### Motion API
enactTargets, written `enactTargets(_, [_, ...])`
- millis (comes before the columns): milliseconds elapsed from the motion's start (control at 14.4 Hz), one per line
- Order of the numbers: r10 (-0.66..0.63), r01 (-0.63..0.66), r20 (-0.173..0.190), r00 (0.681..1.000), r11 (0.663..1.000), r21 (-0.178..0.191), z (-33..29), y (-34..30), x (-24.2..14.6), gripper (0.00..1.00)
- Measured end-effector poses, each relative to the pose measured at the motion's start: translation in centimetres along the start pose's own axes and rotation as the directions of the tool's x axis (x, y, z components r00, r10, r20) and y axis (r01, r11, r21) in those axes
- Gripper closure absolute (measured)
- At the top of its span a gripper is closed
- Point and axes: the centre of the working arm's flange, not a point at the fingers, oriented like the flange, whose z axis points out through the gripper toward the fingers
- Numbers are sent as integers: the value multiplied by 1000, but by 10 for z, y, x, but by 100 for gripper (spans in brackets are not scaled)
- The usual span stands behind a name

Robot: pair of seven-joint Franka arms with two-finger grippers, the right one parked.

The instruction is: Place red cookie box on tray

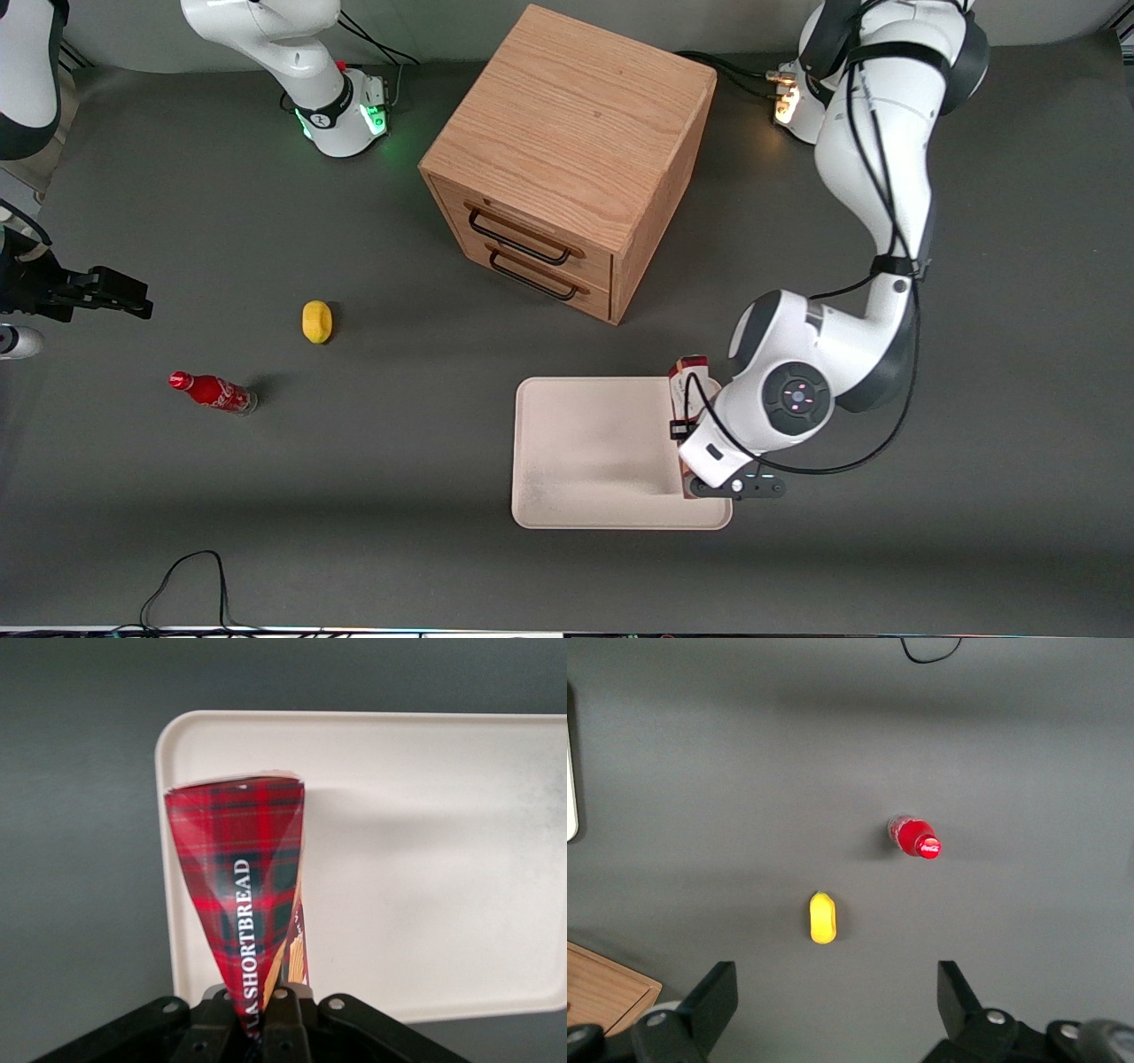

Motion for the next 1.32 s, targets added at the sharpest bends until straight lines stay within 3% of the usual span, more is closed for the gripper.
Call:
enactTargets(554, [-8,10,-54,998,999,46,38,-23,10,96])
enactTargets(693, [-8,11,-58,998,999,46,39,-24,11,80])
enactTargets(901, [-4,7,-87,996,999,34,30,-19,13,48])
enactTargets(1178, [-27,30,-117,993,999,24,-33,-31,15,4])
enactTargets(1317, [-67,70,-97,993,997,23,-78,-58,10,0])
